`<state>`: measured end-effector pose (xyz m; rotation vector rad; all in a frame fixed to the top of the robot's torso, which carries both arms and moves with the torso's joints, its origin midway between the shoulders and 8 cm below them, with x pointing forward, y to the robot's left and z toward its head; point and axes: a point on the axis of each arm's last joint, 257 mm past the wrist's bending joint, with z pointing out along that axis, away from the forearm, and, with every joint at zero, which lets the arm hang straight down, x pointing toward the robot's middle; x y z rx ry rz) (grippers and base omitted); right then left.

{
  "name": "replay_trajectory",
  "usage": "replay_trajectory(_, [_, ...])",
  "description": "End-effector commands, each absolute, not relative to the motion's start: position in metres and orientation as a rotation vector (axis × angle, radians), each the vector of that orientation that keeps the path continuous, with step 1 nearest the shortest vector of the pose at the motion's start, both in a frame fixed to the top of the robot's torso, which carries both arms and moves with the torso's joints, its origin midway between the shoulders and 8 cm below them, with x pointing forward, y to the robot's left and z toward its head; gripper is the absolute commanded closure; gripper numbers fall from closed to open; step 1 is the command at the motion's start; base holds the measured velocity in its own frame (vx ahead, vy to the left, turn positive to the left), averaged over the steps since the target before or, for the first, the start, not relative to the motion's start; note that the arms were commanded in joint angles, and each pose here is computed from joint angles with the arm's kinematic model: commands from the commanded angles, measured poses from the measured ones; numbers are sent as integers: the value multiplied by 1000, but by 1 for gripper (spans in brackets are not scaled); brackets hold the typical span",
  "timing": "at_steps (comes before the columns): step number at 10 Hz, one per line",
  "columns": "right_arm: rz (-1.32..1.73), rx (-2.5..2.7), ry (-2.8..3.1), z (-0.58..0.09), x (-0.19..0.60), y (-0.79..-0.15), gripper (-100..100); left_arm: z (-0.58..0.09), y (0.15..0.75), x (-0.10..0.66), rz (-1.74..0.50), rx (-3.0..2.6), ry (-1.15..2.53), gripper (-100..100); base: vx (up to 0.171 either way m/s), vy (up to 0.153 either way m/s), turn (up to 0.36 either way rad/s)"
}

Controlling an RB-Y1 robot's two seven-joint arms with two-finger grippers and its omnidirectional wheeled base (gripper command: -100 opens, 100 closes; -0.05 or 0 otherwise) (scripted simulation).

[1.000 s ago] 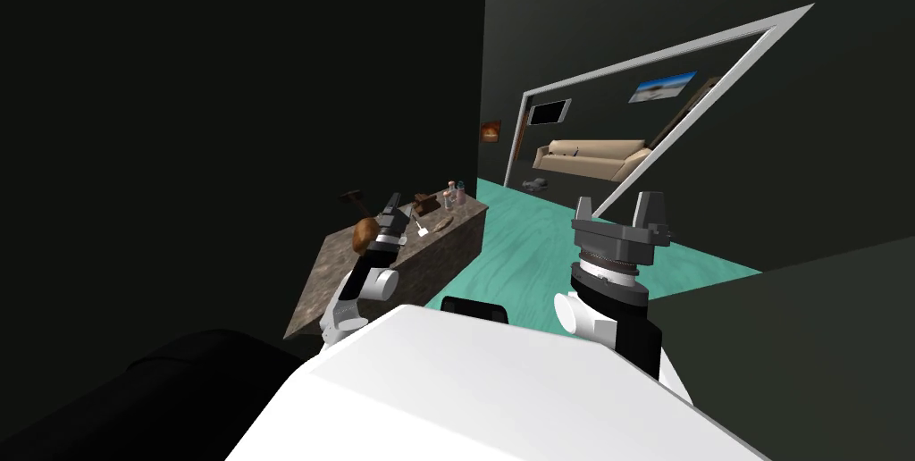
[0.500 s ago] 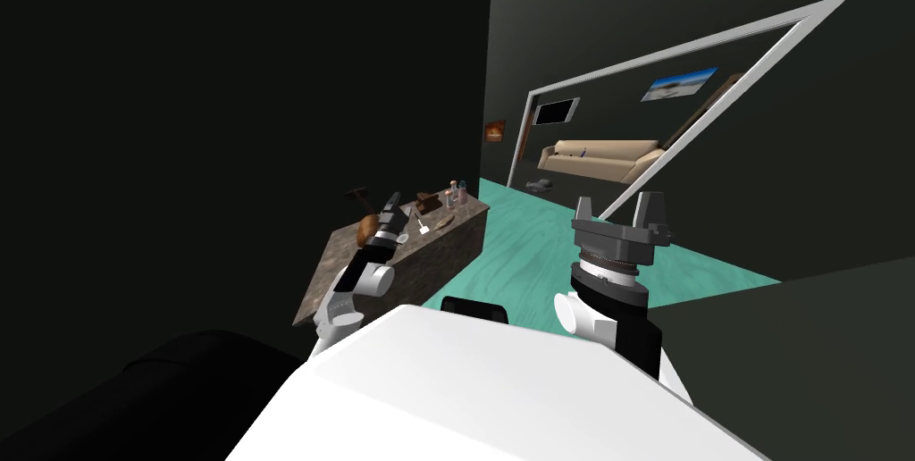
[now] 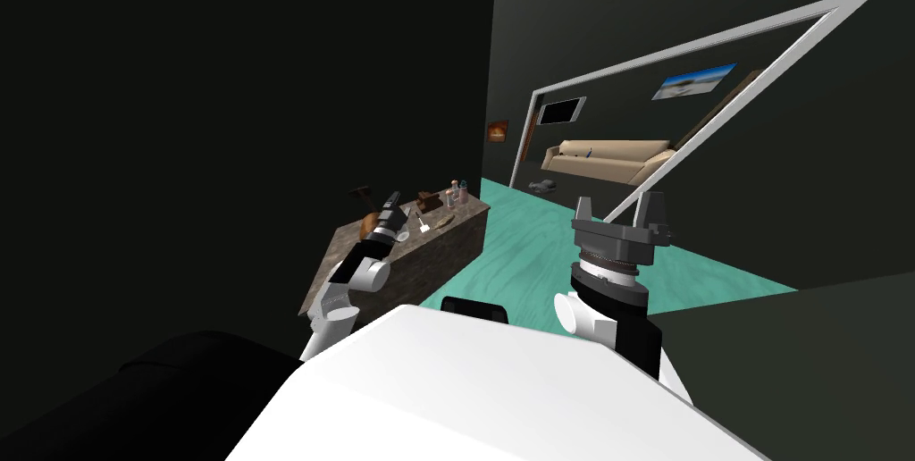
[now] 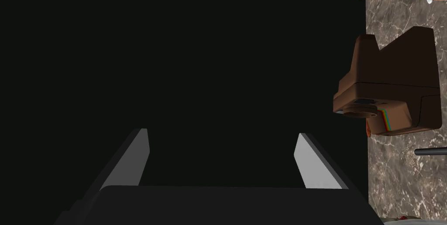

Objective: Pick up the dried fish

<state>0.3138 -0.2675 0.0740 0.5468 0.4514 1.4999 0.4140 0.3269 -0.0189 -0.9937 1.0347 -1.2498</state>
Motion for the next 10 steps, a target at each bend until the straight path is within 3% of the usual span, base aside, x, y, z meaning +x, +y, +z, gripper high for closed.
replay_trajectory(1, [1500,547,451,74,314,-267,0,-24,328,416,-1239,-1018,1051,-100,-8,-20,2])
replay_trajectory(10, [1500,547,451,74,314,-267,0,-28,351,429,-1238,-1188,1104,-100,-7,-37,31])
